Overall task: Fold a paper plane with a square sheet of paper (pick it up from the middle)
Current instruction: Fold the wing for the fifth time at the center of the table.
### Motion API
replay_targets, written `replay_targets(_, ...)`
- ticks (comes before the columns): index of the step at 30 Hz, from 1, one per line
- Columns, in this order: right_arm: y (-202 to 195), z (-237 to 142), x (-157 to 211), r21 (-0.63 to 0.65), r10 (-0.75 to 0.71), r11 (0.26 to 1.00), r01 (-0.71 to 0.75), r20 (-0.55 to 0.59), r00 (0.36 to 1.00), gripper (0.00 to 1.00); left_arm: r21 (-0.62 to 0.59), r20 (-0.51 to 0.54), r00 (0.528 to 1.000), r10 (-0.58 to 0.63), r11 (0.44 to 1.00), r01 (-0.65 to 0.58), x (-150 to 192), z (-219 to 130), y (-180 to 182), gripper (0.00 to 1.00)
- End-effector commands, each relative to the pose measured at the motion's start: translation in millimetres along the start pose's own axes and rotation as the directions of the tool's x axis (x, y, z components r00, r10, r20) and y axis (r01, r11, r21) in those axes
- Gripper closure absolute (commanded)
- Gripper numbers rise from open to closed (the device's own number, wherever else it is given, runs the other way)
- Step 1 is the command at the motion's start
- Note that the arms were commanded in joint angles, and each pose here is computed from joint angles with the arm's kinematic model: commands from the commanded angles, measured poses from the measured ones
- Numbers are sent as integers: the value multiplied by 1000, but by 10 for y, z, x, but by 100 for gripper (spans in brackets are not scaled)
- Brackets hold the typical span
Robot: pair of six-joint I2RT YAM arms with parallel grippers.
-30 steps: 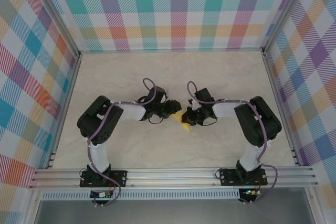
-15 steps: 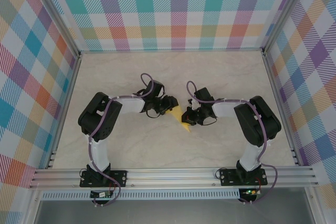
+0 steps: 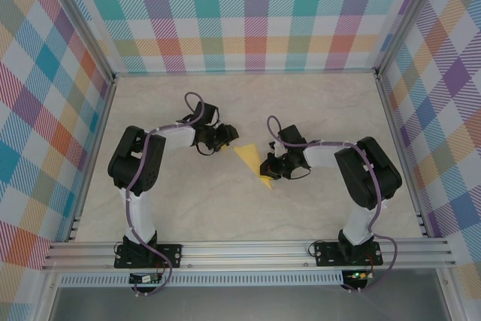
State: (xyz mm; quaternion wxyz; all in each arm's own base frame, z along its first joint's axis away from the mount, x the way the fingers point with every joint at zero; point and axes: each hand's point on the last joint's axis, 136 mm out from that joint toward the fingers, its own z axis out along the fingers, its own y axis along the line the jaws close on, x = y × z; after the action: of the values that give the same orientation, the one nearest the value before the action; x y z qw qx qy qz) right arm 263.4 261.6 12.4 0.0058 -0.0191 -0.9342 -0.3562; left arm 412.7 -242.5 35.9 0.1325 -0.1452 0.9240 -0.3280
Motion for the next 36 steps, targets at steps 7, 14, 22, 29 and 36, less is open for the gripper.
replay_targets(7,-494,110,290,173,122,979,-106,-83,989,95,87,74,993,86,992,-93,94,-525,-478,59)
replay_targets(14,-399,79,224,148,115,983,-105,-64,991,95,115,-63,985,159,982,-151,643,-122,-600,74)
replay_targets(22,-231,23,132,114,88,990,-81,-54,995,95,95,-141,983,120,990,-107,761,257,-382,76)
replay_targets(29,202,-176,7,5,3,1000,-3,-9,1000,95,-14,-185,977,102,994,-106,843,374,-80,82)
replay_targets(36,419,-80,-109,-35,-26,999,26,-3,1000,95,-11,-193,978,85,996,-89,877,403,-45,83)
